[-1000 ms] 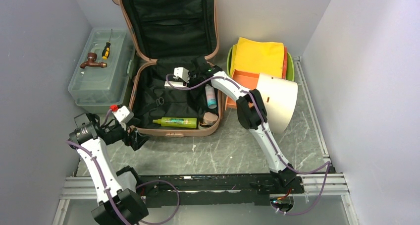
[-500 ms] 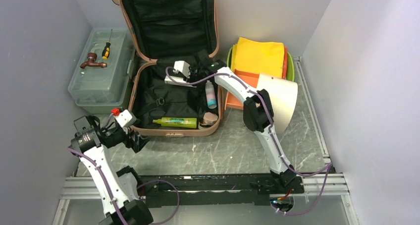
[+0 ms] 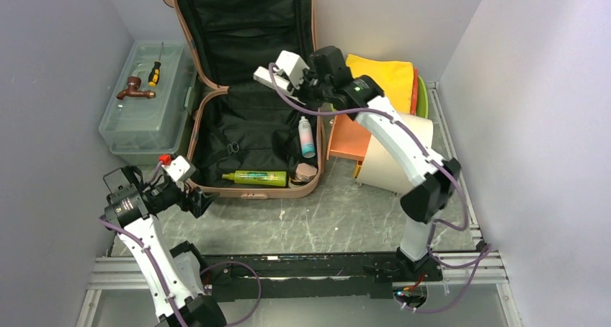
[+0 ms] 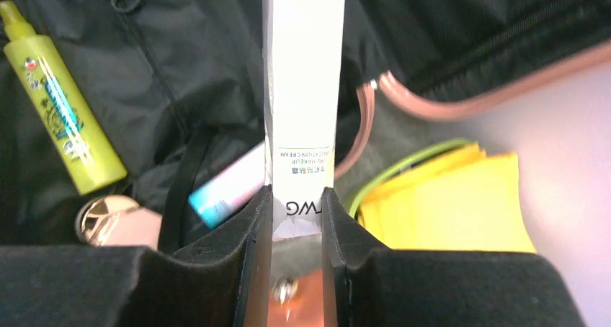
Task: Open, take out, and arrange the luggage
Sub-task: Pick up the personal item from the luggage, then place the personal item in the drawer.
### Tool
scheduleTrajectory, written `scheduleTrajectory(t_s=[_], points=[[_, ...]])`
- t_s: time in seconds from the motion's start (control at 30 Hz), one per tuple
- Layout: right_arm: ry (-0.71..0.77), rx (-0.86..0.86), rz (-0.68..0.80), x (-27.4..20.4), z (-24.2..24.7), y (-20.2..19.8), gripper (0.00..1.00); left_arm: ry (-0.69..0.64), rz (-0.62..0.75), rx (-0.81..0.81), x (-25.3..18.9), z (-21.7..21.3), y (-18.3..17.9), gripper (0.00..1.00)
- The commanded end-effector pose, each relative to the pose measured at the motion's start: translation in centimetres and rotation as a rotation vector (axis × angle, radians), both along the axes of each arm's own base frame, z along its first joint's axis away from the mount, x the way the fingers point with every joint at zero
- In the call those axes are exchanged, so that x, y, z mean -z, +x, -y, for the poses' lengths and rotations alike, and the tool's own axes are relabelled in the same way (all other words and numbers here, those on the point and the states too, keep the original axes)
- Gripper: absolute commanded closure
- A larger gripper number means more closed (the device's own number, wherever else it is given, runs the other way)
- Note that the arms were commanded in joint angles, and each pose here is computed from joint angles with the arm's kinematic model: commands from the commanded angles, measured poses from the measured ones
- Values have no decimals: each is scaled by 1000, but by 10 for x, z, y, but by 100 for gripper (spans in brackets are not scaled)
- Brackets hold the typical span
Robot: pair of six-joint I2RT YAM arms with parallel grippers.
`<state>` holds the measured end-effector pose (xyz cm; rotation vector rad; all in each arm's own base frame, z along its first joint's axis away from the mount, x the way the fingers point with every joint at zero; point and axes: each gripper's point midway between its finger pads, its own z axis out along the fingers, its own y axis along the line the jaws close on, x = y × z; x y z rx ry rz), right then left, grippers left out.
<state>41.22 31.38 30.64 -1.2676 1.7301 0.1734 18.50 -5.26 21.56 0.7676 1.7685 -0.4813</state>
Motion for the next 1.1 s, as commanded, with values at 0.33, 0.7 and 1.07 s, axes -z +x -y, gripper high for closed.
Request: scheduleTrajectory(t_s=[0.33, 0.7, 1.07], points=[[107, 485, -92, -10, 144, -57, 97, 19, 26, -21, -10, -1, -1, 1], [283, 643, -115, -3, 172, -87, 100, 31, 51, -16, -13, 4, -7, 1], [534, 654, -387, 30, 128, -90, 100, 5, 19, -14, -11, 2, -3, 1]])
